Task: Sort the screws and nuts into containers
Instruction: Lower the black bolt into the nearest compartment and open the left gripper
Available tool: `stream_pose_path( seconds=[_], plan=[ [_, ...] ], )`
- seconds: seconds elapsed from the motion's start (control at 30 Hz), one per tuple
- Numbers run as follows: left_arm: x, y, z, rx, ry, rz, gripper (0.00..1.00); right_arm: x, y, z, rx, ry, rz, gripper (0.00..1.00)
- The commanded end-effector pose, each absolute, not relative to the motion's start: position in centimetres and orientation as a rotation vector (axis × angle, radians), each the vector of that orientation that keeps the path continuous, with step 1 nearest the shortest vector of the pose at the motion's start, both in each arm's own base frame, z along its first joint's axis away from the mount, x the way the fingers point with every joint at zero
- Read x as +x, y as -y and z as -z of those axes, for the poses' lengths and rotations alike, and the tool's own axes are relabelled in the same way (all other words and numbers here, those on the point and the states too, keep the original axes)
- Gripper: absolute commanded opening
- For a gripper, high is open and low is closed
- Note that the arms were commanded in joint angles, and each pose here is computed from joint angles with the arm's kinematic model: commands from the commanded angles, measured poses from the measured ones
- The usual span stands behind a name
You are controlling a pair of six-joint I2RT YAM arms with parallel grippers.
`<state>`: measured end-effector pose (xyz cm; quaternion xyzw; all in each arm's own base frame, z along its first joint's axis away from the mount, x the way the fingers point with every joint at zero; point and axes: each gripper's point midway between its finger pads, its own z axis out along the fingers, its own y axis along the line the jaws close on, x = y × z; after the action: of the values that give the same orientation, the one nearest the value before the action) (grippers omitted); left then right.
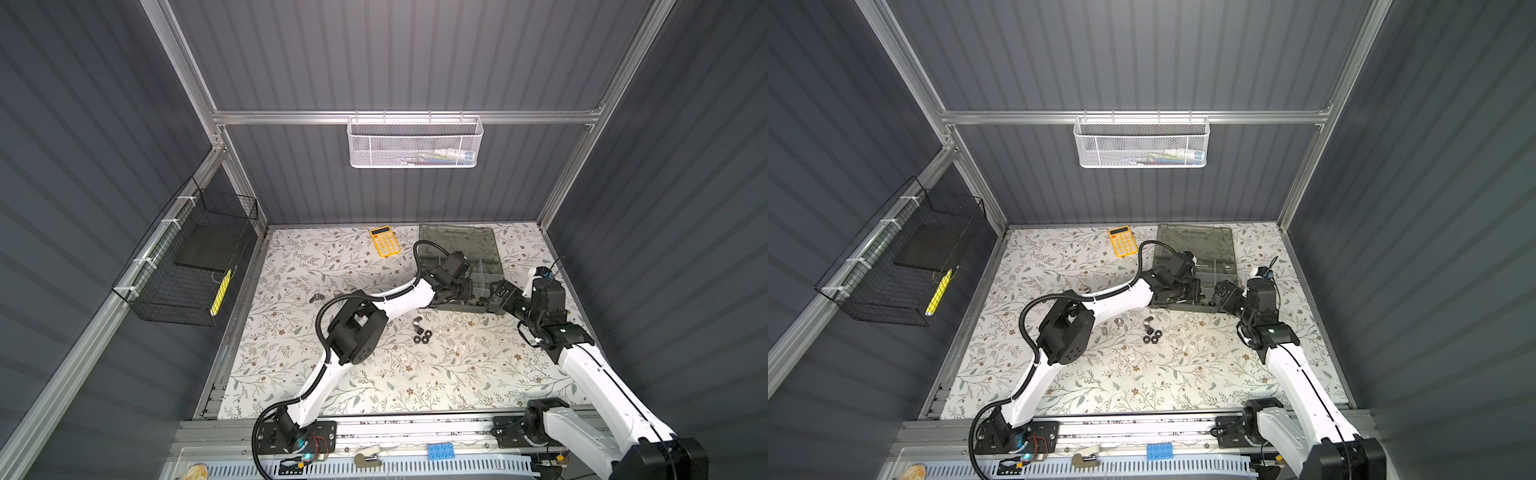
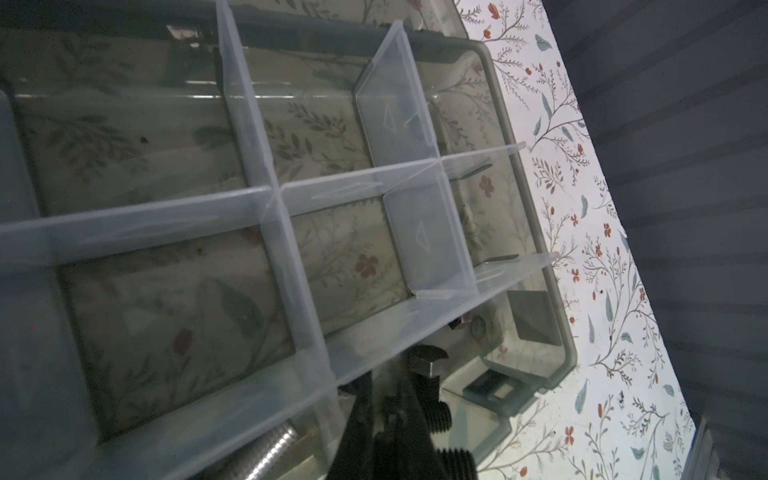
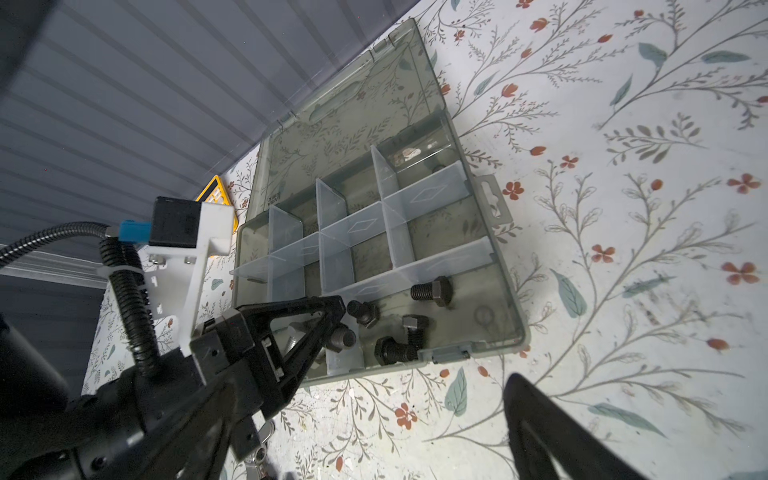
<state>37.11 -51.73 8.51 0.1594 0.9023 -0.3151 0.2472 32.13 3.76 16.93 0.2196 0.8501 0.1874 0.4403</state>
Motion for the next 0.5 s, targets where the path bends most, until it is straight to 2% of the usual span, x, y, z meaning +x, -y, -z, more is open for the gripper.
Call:
stream_pose_path(
  seconds=[0.0,0.3,0.47],
  plan=[
    [36.98,52.43,-8.92,0.436,-2.458,0.879,0.09,32.12,-3.59,-17.19,0.554,-2.083,-0.485,0.99],
    [36.99,52.31,-8.98,0.443,-2.46,0.865,0.2,32.21,-3.58,-16.73,0.563,-2.087,-0.501,0.99],
    [37.06,52.07,-9.48,0.454,-2.453,0.848,0.21,32.16,-3.54,-16.69,0.564,-2.084,-0.503,0.99]
  ],
)
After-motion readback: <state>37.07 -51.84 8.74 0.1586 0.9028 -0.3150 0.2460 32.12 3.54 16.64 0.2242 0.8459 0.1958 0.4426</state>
